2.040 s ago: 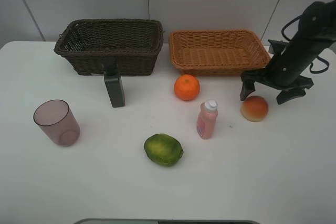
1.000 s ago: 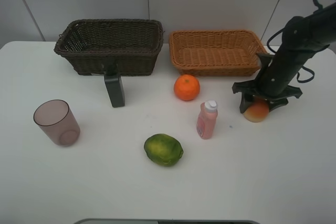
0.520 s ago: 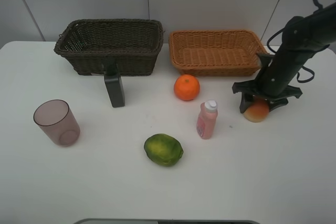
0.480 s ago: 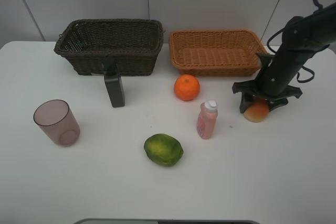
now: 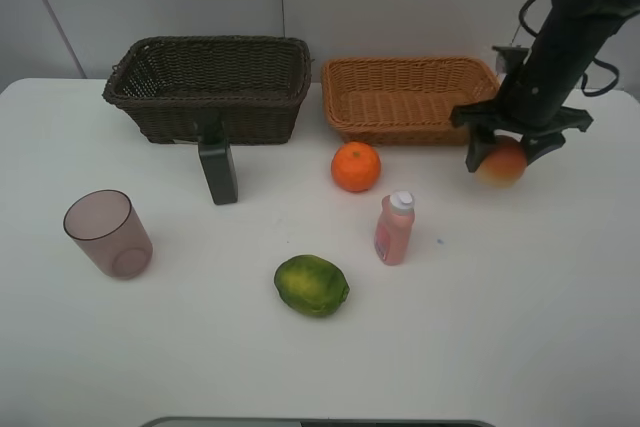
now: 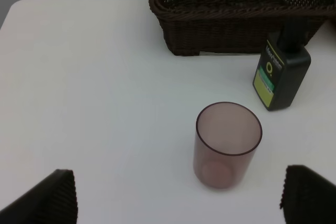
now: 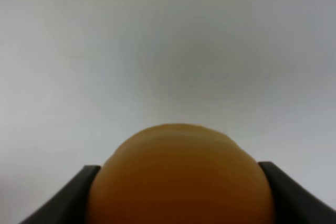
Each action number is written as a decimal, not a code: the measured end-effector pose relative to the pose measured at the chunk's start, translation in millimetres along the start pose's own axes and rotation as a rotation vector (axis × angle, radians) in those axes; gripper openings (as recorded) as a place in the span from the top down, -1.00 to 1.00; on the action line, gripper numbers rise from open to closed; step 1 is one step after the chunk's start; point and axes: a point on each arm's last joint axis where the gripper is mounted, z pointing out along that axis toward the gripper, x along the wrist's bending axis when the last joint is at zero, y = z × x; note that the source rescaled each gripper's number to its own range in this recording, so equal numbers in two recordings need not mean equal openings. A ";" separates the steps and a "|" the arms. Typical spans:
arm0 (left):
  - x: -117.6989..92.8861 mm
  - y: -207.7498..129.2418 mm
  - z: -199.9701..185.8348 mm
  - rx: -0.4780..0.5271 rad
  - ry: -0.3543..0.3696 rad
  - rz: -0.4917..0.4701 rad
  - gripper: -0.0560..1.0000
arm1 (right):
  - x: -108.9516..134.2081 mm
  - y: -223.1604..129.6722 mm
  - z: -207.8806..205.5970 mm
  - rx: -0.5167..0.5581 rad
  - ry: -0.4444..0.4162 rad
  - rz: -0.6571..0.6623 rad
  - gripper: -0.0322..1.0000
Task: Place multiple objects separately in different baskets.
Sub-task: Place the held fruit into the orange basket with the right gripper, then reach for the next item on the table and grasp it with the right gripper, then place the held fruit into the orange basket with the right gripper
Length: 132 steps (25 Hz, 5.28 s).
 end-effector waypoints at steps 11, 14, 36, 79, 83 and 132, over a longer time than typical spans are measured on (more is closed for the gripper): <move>0.0 0.0 0.0 0.000 0.000 0.000 -1.00 | 22.5 64.6 -46.3 -0.179 0.002 -0.070 0.25; 0.0 0.0 0.0 0.000 0.000 0.000 -1.00 | 32.7 88.1 -36.4 -0.198 -0.006 -0.091 0.25; 0.0 0.0 0.0 0.000 0.000 0.000 -1.00 | 51.8 141.6 9.7 -0.339 0.000 -0.045 -0.83; 0.0 0.0 0.0 0.000 0.000 0.000 -1.00 | 167.1 0.4 20.9 -0.336 -0.022 0.117 -1.00; 0.0 0.0 0.0 0.000 0.000 0.000 -1.00 | 171.2 1.8 21.6 -0.366 0.020 0.141 -1.00; 0.0 0.0 0.0 0.000 0.000 0.000 -1.00 | 171.9 1.6 41.2 -0.343 -0.042 0.068 -0.16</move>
